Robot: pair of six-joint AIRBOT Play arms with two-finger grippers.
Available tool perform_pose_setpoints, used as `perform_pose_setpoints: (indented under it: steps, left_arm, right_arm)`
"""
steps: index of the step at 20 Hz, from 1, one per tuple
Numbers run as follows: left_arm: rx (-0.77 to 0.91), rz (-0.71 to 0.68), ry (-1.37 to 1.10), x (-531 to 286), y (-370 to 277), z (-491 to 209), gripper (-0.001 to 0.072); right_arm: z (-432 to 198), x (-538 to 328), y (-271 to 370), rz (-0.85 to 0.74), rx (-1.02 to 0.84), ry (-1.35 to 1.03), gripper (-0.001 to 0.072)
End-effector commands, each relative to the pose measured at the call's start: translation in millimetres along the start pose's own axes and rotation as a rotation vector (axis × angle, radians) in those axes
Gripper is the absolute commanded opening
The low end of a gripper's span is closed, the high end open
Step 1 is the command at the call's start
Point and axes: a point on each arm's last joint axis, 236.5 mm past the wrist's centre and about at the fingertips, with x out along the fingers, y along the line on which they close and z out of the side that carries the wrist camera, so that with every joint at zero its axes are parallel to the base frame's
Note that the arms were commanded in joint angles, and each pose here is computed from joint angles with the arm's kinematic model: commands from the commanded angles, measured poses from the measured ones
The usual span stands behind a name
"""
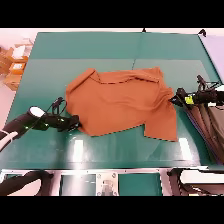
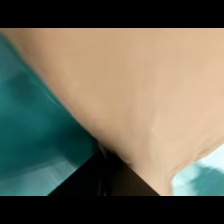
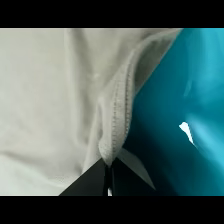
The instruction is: Fold the shirts.
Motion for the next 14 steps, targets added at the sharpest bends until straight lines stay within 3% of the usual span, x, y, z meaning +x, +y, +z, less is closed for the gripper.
perform_pose_setpoints:
  steps: [1, 3, 7, 11, 14]
  left_arm:
    - [0.132, -0.061, 0.001, -44, -42, 16, 0.0019]
    - [0.223, -0.105, -0.155, -111, -83, 53, 0.0019]
    - [0.511, -0.135, -0.772, -342, -206, 104, 0.0019]
    - [0.831, -0.152, -1.271, -531, -328, 32, 0.0019]
    - [0.955, -0.118, -1.56, -614, -368, -31, 0.0019]
  right_arm:
    - [12, -31, 37, 0.092, -0.026, -0.036, 0.0017]
    - [38, -88, 93, 0.209, -0.097, -0.17, 0.0017]
    - [46, -260, 234, 0.469, -0.352, -0.543, 0.0017]
    - [-22, -433, 336, 0.497, -0.701, -1.007, 0.0017]
    - [-84, -523, 369, 0.446, -0.823, -1.322, 0.0017]
